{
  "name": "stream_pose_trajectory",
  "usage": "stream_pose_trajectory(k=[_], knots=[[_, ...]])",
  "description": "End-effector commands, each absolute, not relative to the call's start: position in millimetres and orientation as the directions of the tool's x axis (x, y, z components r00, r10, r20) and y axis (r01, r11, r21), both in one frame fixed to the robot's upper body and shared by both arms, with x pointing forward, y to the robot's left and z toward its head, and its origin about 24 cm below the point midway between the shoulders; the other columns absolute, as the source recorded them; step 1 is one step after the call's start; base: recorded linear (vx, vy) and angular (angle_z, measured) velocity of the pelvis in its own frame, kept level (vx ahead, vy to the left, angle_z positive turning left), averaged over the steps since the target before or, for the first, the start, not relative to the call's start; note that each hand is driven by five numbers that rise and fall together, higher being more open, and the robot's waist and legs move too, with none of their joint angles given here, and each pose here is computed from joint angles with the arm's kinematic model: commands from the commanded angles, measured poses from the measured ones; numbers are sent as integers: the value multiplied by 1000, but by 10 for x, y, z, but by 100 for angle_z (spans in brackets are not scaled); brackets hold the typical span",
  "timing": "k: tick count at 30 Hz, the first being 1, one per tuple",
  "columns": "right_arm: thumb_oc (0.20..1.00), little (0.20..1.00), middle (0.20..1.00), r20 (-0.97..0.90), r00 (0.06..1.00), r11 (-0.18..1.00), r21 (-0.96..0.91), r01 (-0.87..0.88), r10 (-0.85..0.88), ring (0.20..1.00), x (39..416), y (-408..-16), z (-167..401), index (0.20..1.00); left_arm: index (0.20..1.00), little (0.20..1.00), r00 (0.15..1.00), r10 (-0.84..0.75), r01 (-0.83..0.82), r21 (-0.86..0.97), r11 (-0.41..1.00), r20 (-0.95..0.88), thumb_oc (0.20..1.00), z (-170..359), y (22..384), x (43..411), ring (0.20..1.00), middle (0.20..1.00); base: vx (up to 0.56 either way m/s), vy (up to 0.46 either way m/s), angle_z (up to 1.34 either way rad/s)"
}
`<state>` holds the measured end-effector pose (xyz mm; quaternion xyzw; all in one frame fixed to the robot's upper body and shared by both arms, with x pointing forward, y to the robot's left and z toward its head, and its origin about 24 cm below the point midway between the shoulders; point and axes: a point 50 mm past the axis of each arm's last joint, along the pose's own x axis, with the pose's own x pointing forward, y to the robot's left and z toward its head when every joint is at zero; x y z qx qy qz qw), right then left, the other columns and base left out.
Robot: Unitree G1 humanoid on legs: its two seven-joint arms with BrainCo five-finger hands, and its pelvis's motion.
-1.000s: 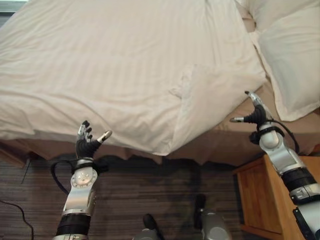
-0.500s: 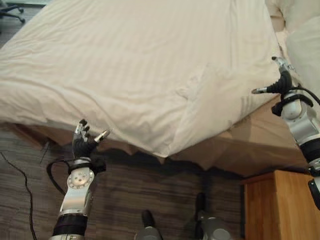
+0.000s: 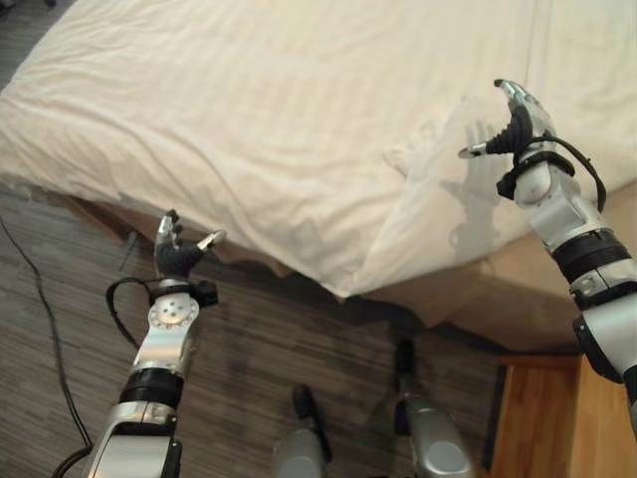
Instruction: Making the bed.
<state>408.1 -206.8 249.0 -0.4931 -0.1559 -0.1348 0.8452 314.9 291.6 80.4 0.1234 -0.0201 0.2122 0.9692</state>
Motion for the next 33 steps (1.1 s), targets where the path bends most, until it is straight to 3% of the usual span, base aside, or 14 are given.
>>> stream_pose_trajectory(k=[1, 3, 12, 33], knots=[[1000, 1000, 1000, 489, 870, 472, -755, 455, -58, 1000, 4056, -2062, 2736, 1000, 1000, 1000, 905, 379, -414, 195, 889, 195, 1000, 1028, 2915, 3158, 1000, 1000, 170, -16, 27], [1000, 1000, 1000, 485, 869, 443, -762, 473, -93, 1000, 4032, -2220, 2755, 1000, 1000, 1000, 914, 367, -399, 212, 892, 175, 1000, 970, 2892, 3132, 1000, 1000, 186, 47, 2], [1000, 1000, 1000, 407, 906, 459, -787, 412, -115, 1000, 4043, -2268, 2462, 1000, 1000, 1000, 938, 321, -346, 265, 900, 132, 1000, 857, 2855, 3084, 1000, 1000, 93, 72, -4], [1000, 1000, 1000, 364, 929, 373, -854, 364, -74, 1000, 4101, -2113, 2334, 1000, 1000, 1000, 912, 364, -402, 229, 887, 189, 1000, 1035, 2866, 3239, 1000, 1000, -1, -18, 2]])
